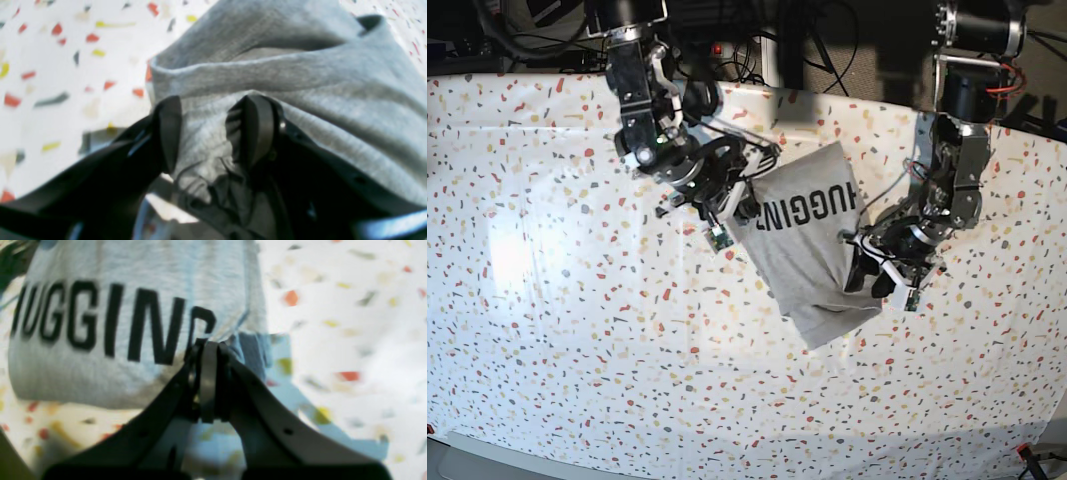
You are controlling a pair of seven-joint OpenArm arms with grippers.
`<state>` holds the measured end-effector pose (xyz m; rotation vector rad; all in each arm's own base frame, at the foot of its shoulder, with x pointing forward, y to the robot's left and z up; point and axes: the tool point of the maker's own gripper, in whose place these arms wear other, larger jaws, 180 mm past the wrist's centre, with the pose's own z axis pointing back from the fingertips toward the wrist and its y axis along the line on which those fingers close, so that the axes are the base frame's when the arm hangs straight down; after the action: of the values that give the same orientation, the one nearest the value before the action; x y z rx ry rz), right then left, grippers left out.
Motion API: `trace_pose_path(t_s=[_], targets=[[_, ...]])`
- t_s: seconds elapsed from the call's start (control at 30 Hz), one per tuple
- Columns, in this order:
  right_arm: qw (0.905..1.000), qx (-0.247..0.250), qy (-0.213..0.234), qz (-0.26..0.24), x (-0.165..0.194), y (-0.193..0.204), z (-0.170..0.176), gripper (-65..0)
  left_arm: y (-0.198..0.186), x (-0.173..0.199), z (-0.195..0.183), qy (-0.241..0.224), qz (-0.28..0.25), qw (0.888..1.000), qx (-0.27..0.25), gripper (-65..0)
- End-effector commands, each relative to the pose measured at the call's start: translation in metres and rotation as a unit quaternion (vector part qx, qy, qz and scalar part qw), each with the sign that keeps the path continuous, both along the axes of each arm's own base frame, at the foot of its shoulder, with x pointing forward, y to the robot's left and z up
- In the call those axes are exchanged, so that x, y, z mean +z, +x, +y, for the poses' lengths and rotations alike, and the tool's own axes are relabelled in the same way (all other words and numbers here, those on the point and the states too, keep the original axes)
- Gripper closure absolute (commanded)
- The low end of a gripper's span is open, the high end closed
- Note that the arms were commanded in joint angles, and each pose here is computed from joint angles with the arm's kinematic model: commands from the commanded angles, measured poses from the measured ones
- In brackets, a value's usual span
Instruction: Fold the T-shirt properly
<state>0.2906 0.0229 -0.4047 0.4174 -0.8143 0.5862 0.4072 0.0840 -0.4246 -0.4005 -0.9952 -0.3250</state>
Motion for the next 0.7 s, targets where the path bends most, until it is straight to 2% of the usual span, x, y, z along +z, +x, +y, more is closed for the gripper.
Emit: trace_pose_path(t_s=[0.0,0.13,0.27,0.43,0.53,0.67], targets=[[0.9998,0.008,0.015,-0.012,0.009,0.001,0.013,0.0,0.009,0.008,-0.005,0.013,-0.006,1.0,-0.011,-29.2],[0.9992,0.005,0.033,-0.024,0.017,-0.001,0.036,0.0,0.026,0.031,-0.014,0.01,-0.032,0.999,-0.041,-29.2],[0.9993,0.006,0.015,-0.033,0.017,0.003,0.034,0.0,0.039,0.047,-0.019,0.019,-0.036,0.997,-0.063,-29.2],[0.9994,-0.005,0.01,-0.034,0.016,0.006,0.028,0.0,0.055,0.071,0.003,0.049,-0.053,0.996,-0.059,-29.2],[0.999,-0.02,0.009,-0.04,0.02,0.011,0.018,0.0,0.055,0.091,0.023,0.024,-0.07,0.996,-0.043,-29.2],[0.9963,-0.052,0.011,-0.067,0.04,0.024,-0.004,0.0,0.041,0.103,0.051,-0.024,-0.06,0.998,-0.025,-29.1]])
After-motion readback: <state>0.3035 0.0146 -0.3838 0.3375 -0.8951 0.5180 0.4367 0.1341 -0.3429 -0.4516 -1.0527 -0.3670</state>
